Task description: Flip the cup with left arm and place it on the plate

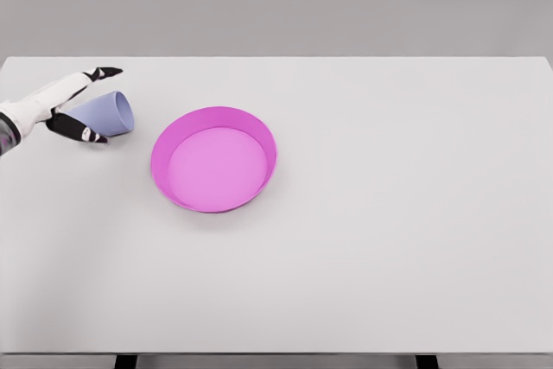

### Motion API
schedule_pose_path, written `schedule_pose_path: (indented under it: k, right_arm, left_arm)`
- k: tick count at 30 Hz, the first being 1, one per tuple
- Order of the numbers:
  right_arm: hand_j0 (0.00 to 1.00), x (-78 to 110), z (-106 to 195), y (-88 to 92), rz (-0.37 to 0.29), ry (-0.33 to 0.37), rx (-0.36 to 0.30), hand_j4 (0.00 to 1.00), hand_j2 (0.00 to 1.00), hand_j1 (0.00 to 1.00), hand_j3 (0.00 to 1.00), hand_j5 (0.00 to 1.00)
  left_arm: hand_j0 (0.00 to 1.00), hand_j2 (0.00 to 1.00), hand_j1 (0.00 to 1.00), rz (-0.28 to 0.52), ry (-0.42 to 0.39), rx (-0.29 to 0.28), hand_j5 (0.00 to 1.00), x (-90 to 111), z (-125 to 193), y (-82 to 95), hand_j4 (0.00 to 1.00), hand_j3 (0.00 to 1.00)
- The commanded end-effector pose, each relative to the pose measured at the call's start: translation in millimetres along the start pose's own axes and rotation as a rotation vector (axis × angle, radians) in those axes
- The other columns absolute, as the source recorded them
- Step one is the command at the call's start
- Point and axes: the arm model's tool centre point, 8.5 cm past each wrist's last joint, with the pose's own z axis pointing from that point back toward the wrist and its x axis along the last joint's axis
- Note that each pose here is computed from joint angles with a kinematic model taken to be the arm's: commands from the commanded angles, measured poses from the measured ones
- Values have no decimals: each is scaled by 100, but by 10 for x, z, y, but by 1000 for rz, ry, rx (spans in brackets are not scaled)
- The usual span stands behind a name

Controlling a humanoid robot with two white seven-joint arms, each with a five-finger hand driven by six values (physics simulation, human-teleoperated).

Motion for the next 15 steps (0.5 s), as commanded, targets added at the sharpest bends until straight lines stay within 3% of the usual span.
schedule_pose_path:
  k: [1, 15]
  right_arm:
    - [100, -1, 0, -1, 0, 0, 0, 100, 100, 100, 100, 100]
    - [100, -1, 0, -1, 1, 0, 0, 100, 100, 100, 100, 100]
  left_arm:
    - [100, 100, 100, -11, 39, -24, 100, -43, -23, -77, 100, 100]
    - [100, 100, 100, -20, 83, -10, 100, -128, -35, -37, 100, 100]
